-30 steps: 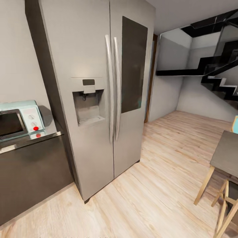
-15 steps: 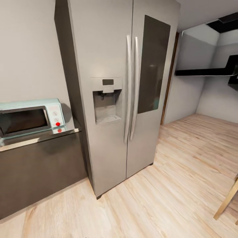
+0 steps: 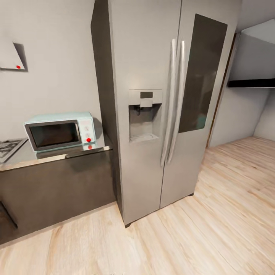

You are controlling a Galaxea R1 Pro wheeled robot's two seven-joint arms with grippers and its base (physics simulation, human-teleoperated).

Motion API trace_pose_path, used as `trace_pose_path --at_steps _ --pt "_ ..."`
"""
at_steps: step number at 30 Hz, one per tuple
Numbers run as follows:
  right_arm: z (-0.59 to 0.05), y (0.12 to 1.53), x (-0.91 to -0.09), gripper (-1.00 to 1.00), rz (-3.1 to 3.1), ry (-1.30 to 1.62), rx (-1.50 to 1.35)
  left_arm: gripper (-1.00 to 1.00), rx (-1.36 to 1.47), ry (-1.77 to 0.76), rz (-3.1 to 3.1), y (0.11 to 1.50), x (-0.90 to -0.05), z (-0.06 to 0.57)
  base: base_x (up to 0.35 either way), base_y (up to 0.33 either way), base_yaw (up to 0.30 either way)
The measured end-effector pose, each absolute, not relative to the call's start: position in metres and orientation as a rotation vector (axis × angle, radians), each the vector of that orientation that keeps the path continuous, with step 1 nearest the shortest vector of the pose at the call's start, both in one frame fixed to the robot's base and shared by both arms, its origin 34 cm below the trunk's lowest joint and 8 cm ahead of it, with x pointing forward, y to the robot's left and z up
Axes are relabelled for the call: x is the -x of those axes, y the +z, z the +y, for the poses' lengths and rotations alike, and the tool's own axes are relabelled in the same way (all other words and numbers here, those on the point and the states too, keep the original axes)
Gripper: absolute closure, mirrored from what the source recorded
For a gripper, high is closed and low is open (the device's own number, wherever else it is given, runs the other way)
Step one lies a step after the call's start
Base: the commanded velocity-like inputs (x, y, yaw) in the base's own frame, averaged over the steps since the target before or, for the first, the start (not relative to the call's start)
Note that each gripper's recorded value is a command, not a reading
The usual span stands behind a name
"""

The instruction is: In the kitchen, take the popcorn bag from the countertop, put it into the microwave, and heat it until the popcorn is cooked so the cooked popcorn ends up inside the bag.

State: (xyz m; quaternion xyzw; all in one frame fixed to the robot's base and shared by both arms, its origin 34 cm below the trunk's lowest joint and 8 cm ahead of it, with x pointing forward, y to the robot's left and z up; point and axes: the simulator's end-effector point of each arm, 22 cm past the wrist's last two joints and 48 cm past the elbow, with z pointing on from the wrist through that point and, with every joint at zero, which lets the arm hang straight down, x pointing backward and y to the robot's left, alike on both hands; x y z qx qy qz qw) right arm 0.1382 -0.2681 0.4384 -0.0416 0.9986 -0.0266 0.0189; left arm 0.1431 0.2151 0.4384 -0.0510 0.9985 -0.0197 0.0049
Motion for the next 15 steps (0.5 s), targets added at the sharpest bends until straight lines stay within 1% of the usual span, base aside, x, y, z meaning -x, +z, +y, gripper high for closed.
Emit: trace_pose_path --at_steps 15 --pt "-0.2681 0.4384 -0.1381 -1.0 3.1 -0.083 0.129 -1.0 0.16 -0.062 3.127 0.4384 -0.1431 0.2151 0.0 0.0 0.3"
